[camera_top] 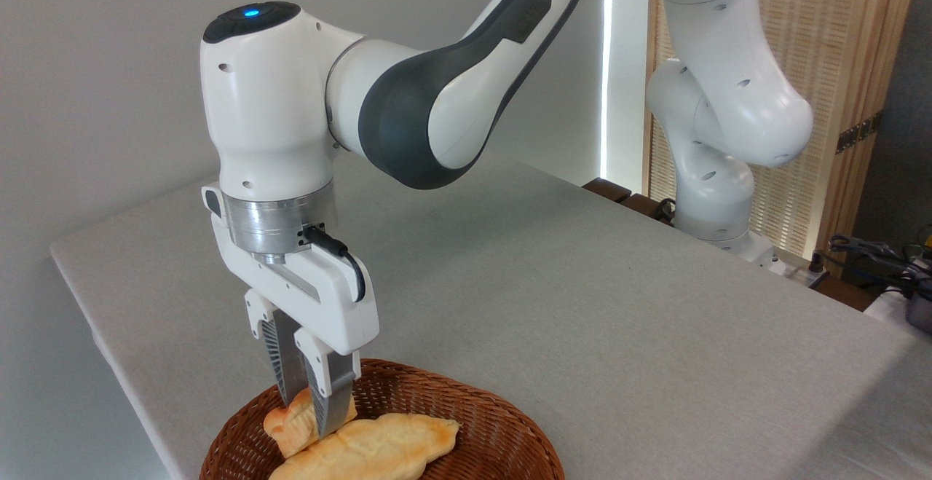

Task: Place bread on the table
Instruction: 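Close the gripper on the small bread roll, then lift the bread roll up out of the basket, then carry the roll away from the basket and lower it onto the table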

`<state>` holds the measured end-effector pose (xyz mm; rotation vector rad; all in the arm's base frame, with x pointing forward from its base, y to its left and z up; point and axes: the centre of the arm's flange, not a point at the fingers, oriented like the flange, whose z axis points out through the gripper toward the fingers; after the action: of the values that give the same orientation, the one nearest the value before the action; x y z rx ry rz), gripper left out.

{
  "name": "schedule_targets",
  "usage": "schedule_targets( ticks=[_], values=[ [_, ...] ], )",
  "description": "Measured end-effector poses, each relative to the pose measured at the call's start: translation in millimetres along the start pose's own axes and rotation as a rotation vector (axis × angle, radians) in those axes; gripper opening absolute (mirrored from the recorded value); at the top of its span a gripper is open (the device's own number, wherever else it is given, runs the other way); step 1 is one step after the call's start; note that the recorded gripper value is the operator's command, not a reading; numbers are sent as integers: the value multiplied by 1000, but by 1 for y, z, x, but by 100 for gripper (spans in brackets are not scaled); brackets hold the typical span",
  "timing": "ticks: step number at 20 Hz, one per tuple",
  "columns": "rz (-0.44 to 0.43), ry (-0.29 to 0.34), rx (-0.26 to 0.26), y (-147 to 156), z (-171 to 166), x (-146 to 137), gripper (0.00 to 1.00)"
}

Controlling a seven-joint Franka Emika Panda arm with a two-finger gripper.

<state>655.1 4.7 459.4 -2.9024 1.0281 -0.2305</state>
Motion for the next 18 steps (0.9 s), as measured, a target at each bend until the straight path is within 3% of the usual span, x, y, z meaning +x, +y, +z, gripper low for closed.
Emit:
schedule_targets(
  ticks=[8,13,15,18],
  values=[
    [-6,13,12,-5,-9,-1,32],
    [-7,70,43,-5,-52,-3,34],
    [-2,66,29,1,-65,-5,34],
    [15,13,-35,18,-75,-11,34]
  ],
)
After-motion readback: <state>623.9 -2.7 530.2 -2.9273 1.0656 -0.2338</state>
